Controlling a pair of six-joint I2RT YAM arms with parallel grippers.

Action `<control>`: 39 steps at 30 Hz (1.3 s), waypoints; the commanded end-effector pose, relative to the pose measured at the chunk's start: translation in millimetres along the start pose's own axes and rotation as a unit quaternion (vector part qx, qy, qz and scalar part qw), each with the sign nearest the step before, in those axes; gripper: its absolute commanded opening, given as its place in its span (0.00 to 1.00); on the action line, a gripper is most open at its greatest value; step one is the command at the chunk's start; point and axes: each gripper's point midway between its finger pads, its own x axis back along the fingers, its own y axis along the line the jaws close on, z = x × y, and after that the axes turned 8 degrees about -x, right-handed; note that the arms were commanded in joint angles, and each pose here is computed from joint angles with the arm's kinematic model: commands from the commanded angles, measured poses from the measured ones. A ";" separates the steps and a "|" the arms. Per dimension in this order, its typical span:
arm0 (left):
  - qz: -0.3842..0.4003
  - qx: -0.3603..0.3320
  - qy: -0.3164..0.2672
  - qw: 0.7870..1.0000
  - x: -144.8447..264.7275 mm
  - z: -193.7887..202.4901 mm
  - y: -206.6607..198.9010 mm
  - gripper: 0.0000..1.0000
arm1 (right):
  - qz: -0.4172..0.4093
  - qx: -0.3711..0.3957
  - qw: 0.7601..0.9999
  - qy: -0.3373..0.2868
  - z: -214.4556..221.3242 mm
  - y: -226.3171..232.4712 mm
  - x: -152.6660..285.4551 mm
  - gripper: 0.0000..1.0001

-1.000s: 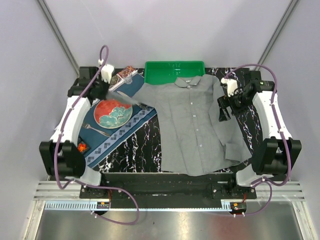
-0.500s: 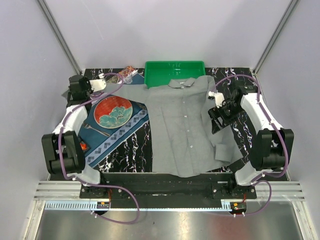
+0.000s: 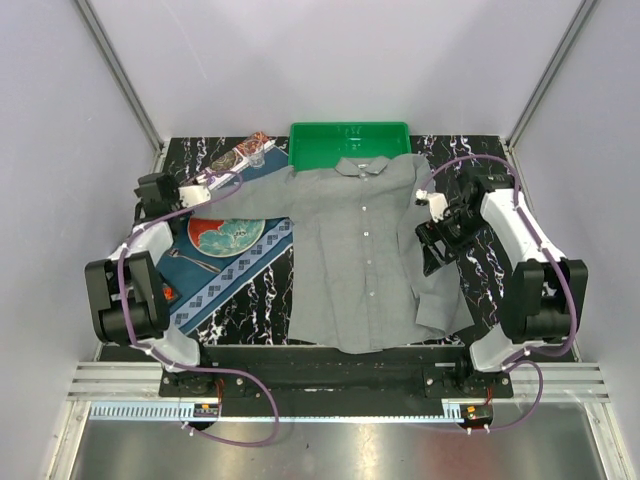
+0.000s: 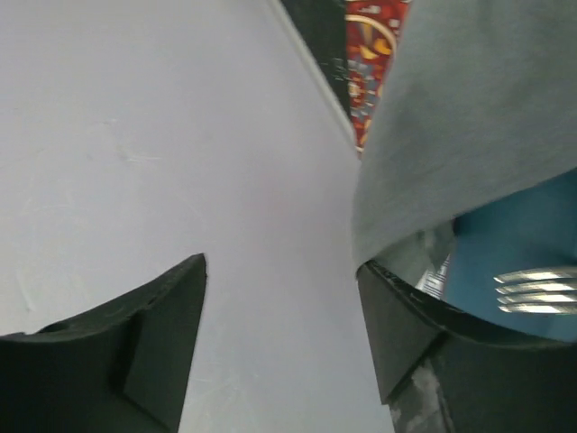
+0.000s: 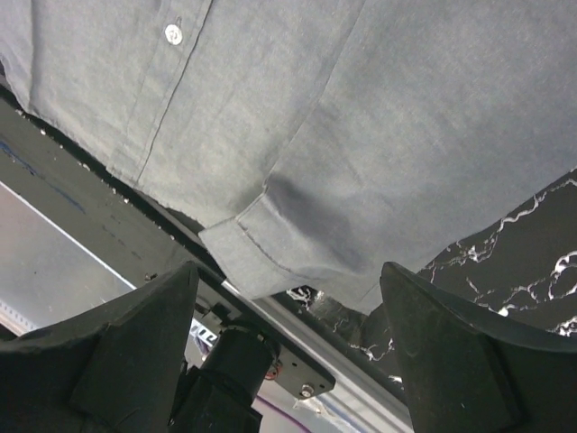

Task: Pin the brooch onto the clothing
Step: Flatten out the crumpled clothing at the center of the board.

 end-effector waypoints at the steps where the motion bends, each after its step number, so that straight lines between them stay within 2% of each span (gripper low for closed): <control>1: 0.003 0.074 -0.090 0.993 43.7 -25.5 28.7 0.78 | 0.021 0.028 0.999 -0.010 13.0 14.0 29.2 0.89; 3: 0.027 0.120 -0.122 0.985 64.6 -36.4 32.3 0.84 | 0.033 0.038 0.999 -0.003 24.4 14.3 33.1 0.90; 5: 0.042 0.143 -0.178 0.973 95.7 -55.6 39.4 0.98 | 0.034 0.045 0.998 0.021 41.2 14.7 31.0 0.91; 7: 0.035 0.175 -0.222 0.959 126.0 -74.5 50.3 0.99 | 0.044 0.052 0.997 0.045 58.9 11.7 25.5 0.92; 9: 0.060 0.192 -0.257 0.945 146.8 -98.7 41.5 0.99 | 0.056 0.070 0.995 0.052 66.5 9.9 20.8 0.99; 15: 0.111 0.203 -0.332 0.915 205.7 -155.3 6.9 0.99 | 0.070 0.109 0.989 0.070 68.0 23.4 -10.7 1.00; 20: 0.158 0.243 -0.342 0.894 222.0 -171.6 -14.9 0.99 | 0.065 0.120 0.986 0.098 73.6 40.7 -34.3 1.00; 27: 0.186 0.282 -0.336 0.879 225.0 -174.6 -24.9 0.99 | 0.187 0.081 0.979 0.027 23.2 12.8 -56.1 1.00; 30: 0.196 0.279 -0.333 0.879 226.5 -173.2 -32.8 0.99 | 0.215 0.073 0.973 0.048 27.4 1.9 -58.1 0.97; 33: 0.197 0.274 -0.332 0.881 225.9 -171.8 -36.8 0.99 | 0.226 0.086 0.965 0.099 48.4 -8.6 -64.3 0.83; 34: 0.201 0.272 -0.331 0.881 224.7 -172.3 -39.0 0.99 | 0.229 0.092 0.963 0.107 52.5 -11.8 -65.7 0.58; 35: 0.204 0.270 -0.334 0.880 224.9 -173.7 -39.9 0.99 | 0.231 0.094 0.962 0.113 56.0 -13.3 -66.6 0.42; 37: 0.213 0.265 -0.341 0.877 226.7 -176.5 -44.0 0.99 | 0.248 0.090 0.959 0.107 56.2 -15.8 -58.4 0.05; 38: 0.223 0.253 -0.359 0.870 232.7 -182.0 -47.2 0.99 | 0.253 0.090 0.958 0.098 53.0 -15.0 -51.2 0.00; 39: 0.231 0.243 -0.371 0.866 237.5 -185.1 -51.5 0.99 | 0.263 0.087 0.958 0.078 43.0 -14.5 -35.4 0.00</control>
